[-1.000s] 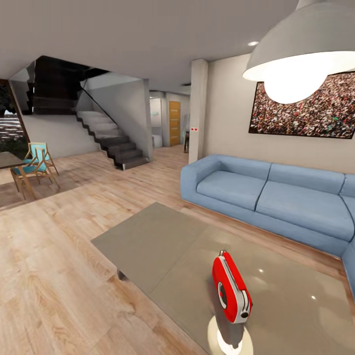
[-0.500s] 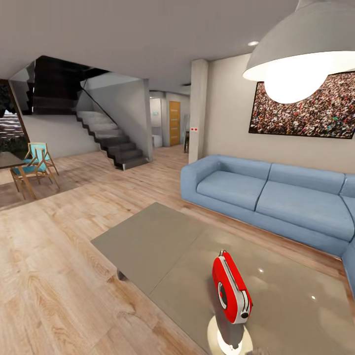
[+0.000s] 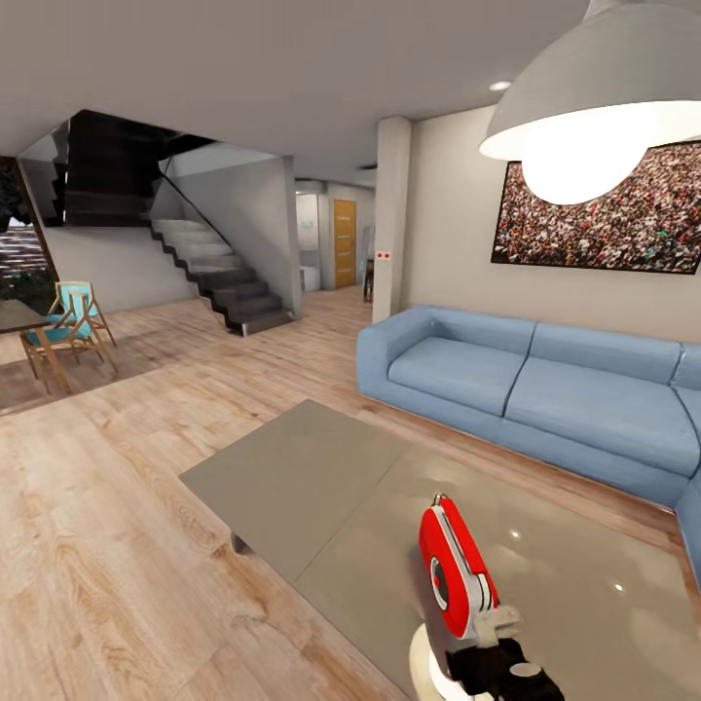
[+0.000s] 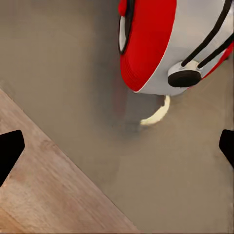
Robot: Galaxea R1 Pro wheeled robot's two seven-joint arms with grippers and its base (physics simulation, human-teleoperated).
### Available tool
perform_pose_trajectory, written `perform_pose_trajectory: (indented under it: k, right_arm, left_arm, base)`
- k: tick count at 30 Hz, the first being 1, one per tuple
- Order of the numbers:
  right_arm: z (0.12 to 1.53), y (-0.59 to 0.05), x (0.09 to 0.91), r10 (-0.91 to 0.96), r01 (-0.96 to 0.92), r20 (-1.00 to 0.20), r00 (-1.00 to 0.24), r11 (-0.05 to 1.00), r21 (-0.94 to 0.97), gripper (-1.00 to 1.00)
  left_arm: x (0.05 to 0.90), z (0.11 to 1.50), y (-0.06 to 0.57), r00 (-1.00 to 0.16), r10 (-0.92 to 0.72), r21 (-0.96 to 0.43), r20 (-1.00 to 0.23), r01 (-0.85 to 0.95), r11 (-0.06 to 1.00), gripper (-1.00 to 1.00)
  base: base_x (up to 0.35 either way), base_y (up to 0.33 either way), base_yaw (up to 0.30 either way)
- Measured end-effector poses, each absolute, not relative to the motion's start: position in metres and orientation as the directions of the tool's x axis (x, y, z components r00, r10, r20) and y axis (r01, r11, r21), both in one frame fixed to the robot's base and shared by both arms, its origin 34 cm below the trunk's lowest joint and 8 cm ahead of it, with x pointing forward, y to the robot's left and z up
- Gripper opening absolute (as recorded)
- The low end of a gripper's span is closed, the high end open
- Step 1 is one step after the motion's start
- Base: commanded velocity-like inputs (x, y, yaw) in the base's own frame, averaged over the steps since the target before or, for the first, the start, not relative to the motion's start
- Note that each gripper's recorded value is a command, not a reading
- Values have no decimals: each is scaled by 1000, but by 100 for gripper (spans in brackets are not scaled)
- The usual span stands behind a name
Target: Turn on the radio receiver that's on the table in the living room.
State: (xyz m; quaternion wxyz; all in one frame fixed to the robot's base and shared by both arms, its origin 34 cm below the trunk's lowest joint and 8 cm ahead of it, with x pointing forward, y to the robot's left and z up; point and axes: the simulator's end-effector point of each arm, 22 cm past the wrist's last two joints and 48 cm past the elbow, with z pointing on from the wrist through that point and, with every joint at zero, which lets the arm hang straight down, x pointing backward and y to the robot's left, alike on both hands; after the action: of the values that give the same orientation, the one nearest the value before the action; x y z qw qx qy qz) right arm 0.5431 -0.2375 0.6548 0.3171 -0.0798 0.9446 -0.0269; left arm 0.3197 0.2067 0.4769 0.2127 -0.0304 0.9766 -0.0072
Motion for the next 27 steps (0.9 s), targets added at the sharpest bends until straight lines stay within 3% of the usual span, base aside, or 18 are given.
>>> perform_pose_trajectory:
  k: [10,27]
  right_arm:
    - [717,-236,575,-159,-115,-688,-708,987,-110,100]
    - [766,-271,594,-119,-29,-739,-663,991,-133,100]
  left_arm:
    - [320,477,207,-908,-62,-27,-415,-56,998,100]
    - [320,477,207,-908,-62,-27,-415,-56,998,100]
  base:
    - [0,0,0]
    - [0,0,0]
